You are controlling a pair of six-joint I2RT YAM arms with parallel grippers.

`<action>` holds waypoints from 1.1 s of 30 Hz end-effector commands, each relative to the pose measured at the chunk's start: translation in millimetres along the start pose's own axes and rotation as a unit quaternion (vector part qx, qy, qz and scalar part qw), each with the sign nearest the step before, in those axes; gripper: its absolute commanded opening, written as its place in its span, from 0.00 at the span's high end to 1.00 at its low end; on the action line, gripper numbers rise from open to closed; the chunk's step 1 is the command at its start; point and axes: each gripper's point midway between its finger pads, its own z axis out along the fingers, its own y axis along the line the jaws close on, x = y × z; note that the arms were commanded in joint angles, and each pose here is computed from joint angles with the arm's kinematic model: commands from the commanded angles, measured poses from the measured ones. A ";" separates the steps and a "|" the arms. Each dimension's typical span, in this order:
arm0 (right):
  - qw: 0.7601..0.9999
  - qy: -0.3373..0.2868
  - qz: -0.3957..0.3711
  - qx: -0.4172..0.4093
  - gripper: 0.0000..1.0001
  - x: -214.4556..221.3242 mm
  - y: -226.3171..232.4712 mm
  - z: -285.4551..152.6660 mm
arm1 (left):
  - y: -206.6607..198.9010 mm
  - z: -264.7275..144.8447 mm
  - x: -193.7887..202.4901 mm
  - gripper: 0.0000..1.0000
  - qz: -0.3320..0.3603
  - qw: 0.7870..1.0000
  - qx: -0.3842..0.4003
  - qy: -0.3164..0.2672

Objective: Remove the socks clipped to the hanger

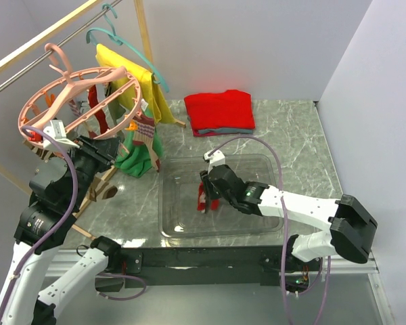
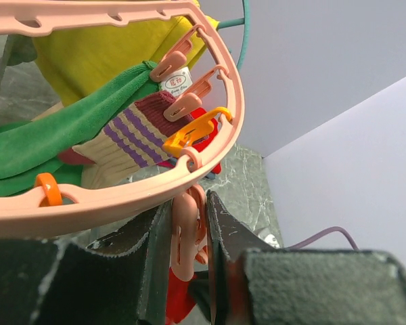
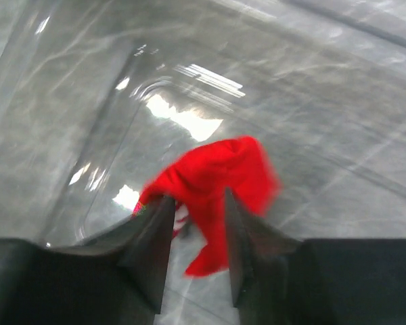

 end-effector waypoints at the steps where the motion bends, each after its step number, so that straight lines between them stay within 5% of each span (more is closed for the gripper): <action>1: 0.997 0.013 0.020 -0.073 0.49 -2.5 23.6 -1.0 | -17.8 -2.7 -10.7 0.91 0.004 0.999 0.037 -0.012; 2: 0.997 0.008 0.021 -0.077 0.36 -7.6 24.9 -1.9 | -17.9 -3.6 -11.5 0.91 0.004 0.999 0.037 -0.013; 5: 0.996 -0.014 0.014 -0.087 0.20 -29.0 31.8 -4.6 | -17.7 -5.7 -11.3 0.90 0.004 0.999 0.038 -0.012; 12: 0.976 -0.147 -0.013 -0.159 0.07 -124.5 70.3 -11.3 | -14.8 -9.8 -11.0 0.89 0.005 0.999 0.035 -0.012; 17: 0.933 -0.263 0.007 -0.245 0.07 -188.2 100.6 -20.2 | -12.7 -12.8 -14.7 0.89 0.007 0.999 0.030 -0.019; 23: 0.901 -0.323 -0.050 -0.286 0.07 -204.3 127.2 -2.7 | -16.6 -12.8 -12.7 0.89 0.007 0.999 0.037 -0.010; 33: 0.900 -0.331 -0.073 -0.274 0.18 -226.4 145.0 38.1 | -22.6 -14.3 -12.7 0.89 0.004 0.999 0.048 -0.003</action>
